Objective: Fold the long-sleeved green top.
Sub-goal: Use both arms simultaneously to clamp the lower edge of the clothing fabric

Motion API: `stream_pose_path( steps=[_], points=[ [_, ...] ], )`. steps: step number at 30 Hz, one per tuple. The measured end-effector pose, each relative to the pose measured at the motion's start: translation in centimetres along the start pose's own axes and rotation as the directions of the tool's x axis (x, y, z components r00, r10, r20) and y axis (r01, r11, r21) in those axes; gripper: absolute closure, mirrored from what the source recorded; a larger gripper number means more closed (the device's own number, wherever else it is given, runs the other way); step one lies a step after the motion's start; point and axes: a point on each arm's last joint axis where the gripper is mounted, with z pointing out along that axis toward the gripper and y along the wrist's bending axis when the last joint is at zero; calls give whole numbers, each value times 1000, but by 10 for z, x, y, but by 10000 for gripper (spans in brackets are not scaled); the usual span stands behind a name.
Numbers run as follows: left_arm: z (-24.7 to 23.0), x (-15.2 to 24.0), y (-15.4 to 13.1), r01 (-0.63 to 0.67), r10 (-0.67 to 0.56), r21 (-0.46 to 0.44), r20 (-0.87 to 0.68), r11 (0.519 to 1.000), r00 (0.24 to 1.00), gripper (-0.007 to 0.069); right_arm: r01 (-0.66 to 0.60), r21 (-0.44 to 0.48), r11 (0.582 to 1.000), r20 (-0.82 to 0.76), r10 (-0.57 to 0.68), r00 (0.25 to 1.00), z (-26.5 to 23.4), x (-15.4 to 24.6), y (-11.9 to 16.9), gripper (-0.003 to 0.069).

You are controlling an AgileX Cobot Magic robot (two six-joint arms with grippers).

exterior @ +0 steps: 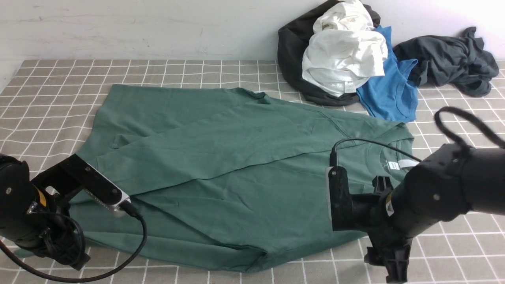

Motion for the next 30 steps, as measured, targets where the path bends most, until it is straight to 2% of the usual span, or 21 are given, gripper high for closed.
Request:
stream_pose_path(
  steps=[2,4,7,10,16,17,18,20,22,28,30],
  points=[
    [0,0,0,5,-5,3,1,1000,1000,630,-27,34,999,-36,28,999,11,6,-8,211],
    [0,0,0,7,-7,5,1,1000,1000,630,-113,64,992,-53,116,992,16,13,-16,211],
    [0,0,-1,9,-9,6,1,1000,1000,630,-193,102,976,-54,199,979,17,16,-20,251],
    [0,0,-1,10,-10,7,1,1000,1000,630,-164,144,976,-46,172,984,20,19,-26,286],
    [0,0,-1,11,-11,10,-3,1000,1000,630,-174,152,973,-41,182,982,21,20,-26,432],
    [0,0,-1,15,-15,12,-3,1000,1000,630,-176,148,973,-43,184,982,22,20,-25,476],
    [0,0,-1,16,-16,14,-4,1000,1000,630,-176,148,973,-43,184,982,22,20,-25,483],
    [0,0,-2,34,-34,24,-2,999,999,630,-155,174,973,-24,162,987,23,20,-29,582],
    [-3,1,-3,51,-51,41,-14,998,999,630,-189,174,966,-18,195,981,23,20,-28,638],
    [-27,-3,1,107,-108,27,41,994,993,630,-330,220,918,43,329,943,-9,22,-32,651],
    [-41,-13,9,169,-166,-16,121,986,979,630,-363,258,895,80,355,931,-30,23,-35,651]
  ],
)
